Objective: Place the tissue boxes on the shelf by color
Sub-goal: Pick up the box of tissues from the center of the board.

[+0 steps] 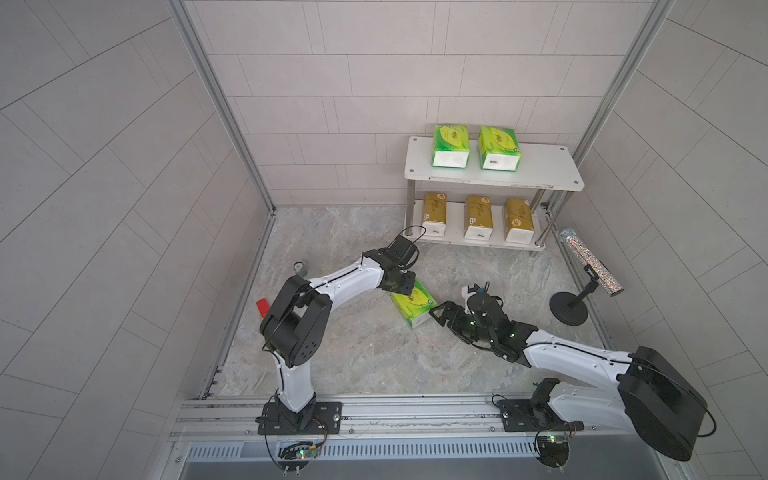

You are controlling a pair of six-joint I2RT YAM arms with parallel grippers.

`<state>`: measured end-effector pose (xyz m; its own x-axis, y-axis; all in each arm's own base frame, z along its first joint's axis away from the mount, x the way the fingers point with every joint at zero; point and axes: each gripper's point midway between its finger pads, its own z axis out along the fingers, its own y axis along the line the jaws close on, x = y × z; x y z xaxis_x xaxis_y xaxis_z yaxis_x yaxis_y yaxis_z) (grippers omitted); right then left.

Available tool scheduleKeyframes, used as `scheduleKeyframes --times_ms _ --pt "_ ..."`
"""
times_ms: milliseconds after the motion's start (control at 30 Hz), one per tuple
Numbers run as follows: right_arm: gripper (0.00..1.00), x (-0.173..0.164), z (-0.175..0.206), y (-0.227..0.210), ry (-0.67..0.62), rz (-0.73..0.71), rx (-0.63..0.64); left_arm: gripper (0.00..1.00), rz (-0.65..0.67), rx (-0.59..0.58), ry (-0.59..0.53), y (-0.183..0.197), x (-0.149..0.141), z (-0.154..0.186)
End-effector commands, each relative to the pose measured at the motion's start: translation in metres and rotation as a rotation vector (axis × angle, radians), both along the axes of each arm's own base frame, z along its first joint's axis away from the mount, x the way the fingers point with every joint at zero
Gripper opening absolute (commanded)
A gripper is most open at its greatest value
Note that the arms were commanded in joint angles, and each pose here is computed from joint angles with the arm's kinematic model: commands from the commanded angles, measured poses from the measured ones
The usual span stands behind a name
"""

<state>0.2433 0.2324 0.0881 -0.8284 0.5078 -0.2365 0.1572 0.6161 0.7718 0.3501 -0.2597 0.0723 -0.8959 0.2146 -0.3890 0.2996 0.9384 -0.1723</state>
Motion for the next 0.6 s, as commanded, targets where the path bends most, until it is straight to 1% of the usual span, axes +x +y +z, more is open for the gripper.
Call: scheduleKeyframes --times_ms 0,167,300,433,567 --pt "0.89 0.005 0.003 0.004 -0.025 -0.042 0.034 0.49 0.067 0.092 0.097 0.034 -0.013 -0.039" --pt "0.91 0.014 0.004 0.011 -0.065 -0.106 0.088 0.49 0.088 0.096 0.127 0.042 -0.017 -0.051" --pt "0.92 0.023 -0.001 0.013 -0.085 -0.16 0.138 0.49 0.091 0.097 0.131 0.044 -0.02 -0.053" --pt "0.92 0.031 -0.004 0.023 -0.098 -0.16 0.172 0.49 0.088 0.098 0.134 0.044 -0.02 -0.053" --pt "0.92 0.041 -0.007 0.033 -0.111 -0.178 0.235 0.49 0.085 0.1 0.133 0.044 -0.02 -0.05"
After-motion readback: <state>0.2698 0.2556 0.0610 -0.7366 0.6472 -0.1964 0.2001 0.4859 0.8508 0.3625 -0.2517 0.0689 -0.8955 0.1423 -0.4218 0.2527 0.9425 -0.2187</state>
